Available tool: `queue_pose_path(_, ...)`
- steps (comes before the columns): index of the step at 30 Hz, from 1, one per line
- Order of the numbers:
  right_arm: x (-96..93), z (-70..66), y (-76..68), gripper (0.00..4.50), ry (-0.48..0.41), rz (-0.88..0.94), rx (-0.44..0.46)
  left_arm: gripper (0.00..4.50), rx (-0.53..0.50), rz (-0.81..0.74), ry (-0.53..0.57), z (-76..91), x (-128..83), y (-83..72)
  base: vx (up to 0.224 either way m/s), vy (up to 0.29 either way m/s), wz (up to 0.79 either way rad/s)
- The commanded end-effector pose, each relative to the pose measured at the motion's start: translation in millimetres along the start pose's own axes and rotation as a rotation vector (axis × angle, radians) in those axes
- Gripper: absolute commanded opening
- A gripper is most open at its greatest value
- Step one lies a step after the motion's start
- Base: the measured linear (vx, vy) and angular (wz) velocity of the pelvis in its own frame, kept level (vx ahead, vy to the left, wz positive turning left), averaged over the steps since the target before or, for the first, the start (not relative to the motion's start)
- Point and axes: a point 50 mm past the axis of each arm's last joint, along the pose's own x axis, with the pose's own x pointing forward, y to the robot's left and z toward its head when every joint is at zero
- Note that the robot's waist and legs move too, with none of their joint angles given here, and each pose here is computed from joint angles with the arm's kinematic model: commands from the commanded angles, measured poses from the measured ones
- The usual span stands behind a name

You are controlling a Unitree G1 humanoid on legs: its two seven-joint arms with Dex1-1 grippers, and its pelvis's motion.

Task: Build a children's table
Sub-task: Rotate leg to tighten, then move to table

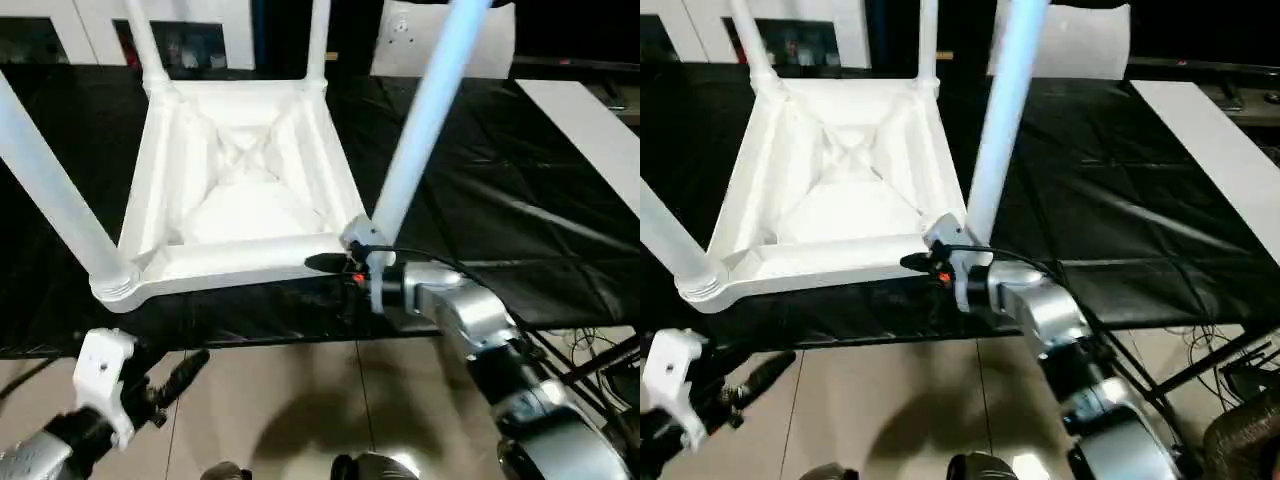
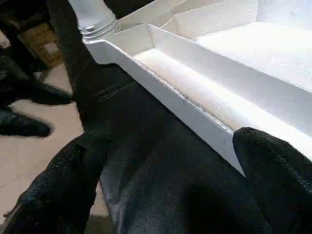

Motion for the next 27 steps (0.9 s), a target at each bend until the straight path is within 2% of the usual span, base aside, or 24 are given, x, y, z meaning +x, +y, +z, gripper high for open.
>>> queue_pose_path(1,-1.8,0.3,-15.8,4.50,0.007,-0.158,-0.031,3.24,0.017,0.017,-0.021,2.3,0,1.0,-0.068,-0.009,0.02)
queue_pose_path(3,-1.6,0.7,-16.7,4.50,0.004,-0.168,-0.033,3.28,0.019,0.021,-0.023,2.7,0,1.3,-0.034,-0.005,0.01)
queue_pose_path(5,-3.5,8.2,-31.0,4.50,-0.059,-0.323,-0.051,3.59,0.021,0.076,-0.107,13.2,4,3.8,0.000,0.000,0.00)
queue_pose_path(7,-6.3,14.1,-39.1,4.50,-0.110,-0.417,-0.055,3.67,0.038,0.123,-0.171,21.3,6,5.0,-0.028,0.009,0.01)
queue_pose_path(9,-7.1,16.2,-40.6,4.50,-0.128,-0.433,-0.054,3.79,0.039,0.140,-0.198,25.3,7,4.4,0.000,0.000,0.00)
queue_pose_path(10,-8.6,20.8,-42.0,4.50,-0.171,-0.447,-0.055,3.92,0.051,0.172,-0.258,37.7,10,1.1,0.000,0.000,0.00)
queue_pose_path(13,-13.1,30.1,-40.1,4.50,-0.263,-0.436,-0.060,4.19,0.073,0.240,-0.352,57.1,14,-5.3,0.000,0.000,0.00)
queue_pose_path(16,-16.8,30.9,-34.7,4.50,-0.298,-0.394,-0.035,4.28,0.067,0.288,-0.335,57.3,17,-7.5,0.000,0.000,0.00)
queue_pose_path(17,-22.4,28.3,-25.1,4.50,-0.318,-0.351,-0.009,4.28,0.054,0.313,-0.334,57.7,20,-12.2,0.000,0.000,0.00)
queue_pose_path(18,-22.4,28.3,-25.1,4.50,-0.318,-0.351,-0.009,4.28,0.054,0.313,-0.334,57.7,20,-12.2,0.054,-0.002,0.00)
queue_pose_path(19,-25.8,25.6,-18.2,4.50,-0.322,-0.333,0.006,4.28,0.051,0.314,-0.336,58.1,23,-15.8,0.099,-0.012,0.08)
queue_pose_path(21,-35.7,13.4,3.2,4.50,-0.308,-0.302,0.020,4.28,0.058,0.317,-0.344,60.0,27,-25.9,0.103,-0.010,0.08)
queue_pose_path(24,-47.1,-0.1,27.1,4.50,-0.289,-0.283,0.023,4.28,0.062,0.313,-0.348,61.9,31,-36.0,0.090,0.005,0.00)
queue_pose_path(26,-67.4,-17.9,56.7,4.50,-0.280,-0.336,0.041,4.28,0.065,0.304,-0.353,62.0,34,-44.1,0.059,0.003,0.02)
queue_pose_path(27,-70.4,-20.2,60.5,4.50,-0.284,-0.355,0.041,4.28,0.077,0.301,-0.349,61.6,34,-44.8,0.000,0.000,0.00)
